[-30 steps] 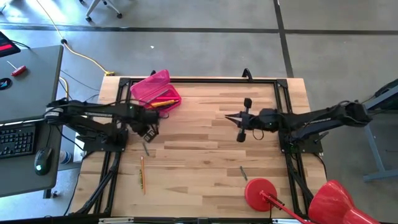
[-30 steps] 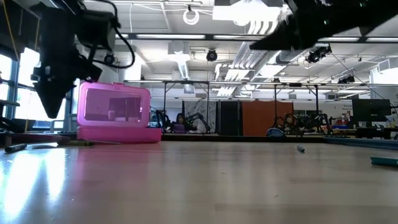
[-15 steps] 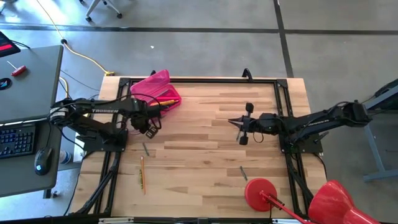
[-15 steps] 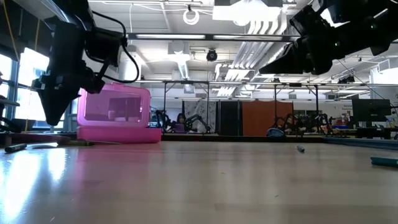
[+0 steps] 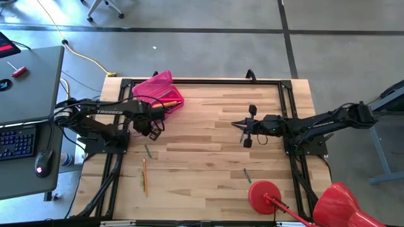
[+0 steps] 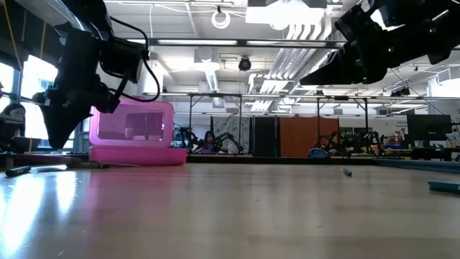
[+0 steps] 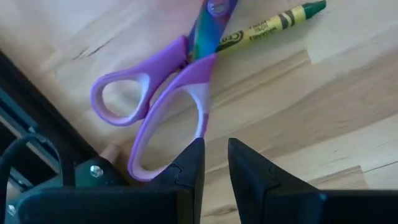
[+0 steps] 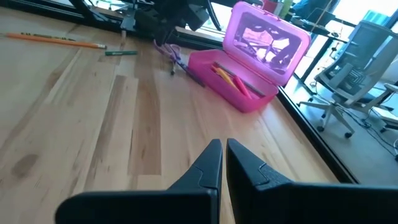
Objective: Pick & place school supplies into a supply box
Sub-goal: Put the scissors into the supply box
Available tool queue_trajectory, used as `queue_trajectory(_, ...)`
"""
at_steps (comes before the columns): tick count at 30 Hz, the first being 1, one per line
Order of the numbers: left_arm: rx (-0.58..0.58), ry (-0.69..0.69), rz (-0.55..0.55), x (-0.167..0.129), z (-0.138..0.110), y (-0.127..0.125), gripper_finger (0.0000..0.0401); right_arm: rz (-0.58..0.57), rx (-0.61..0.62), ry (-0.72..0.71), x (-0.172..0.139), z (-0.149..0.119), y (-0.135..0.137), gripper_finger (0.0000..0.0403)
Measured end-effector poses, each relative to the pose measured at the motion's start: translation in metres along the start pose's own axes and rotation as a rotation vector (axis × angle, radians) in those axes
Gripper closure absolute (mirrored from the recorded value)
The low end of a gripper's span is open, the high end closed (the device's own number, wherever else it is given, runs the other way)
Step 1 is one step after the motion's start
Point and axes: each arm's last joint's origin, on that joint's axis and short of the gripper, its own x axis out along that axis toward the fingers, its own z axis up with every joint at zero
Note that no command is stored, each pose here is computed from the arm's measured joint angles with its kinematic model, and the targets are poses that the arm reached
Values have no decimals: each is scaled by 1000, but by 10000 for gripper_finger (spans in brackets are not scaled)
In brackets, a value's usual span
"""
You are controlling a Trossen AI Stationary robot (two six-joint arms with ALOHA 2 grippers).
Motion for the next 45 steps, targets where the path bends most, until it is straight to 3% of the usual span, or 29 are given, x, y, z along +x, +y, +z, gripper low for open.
queue_trajectory(4,-15,-34,41,0,1,1,300,5,18,-1,0,0,0,403)
queue_trajectory(10,118,-36,45,0,1,1,300,19,19,-4,0,0,1,403)
queue_trajectory(18,167,-41,30,0,2,0,299,20,19,-4,0,0,1,403)
queue_trajectory(25,163,-28,8,1,2,-1,299,20,19,-4,0,0,1,403)
queue_trajectory(30,143,12,10,22,-6,5,298,20,19,-4,0,0,1,403)
queue_trajectory(36,103,12,50,32,-10,10,263,20,19,-4,0,0,1,403)
queue_trajectory(41,107,-72,-2,32,-3,4,238,20,19,-4,0,0,1,403)
queue_trajectory(45,102,-156,-66,31,5,-3,254,20,19,-4,0,0,1,403)
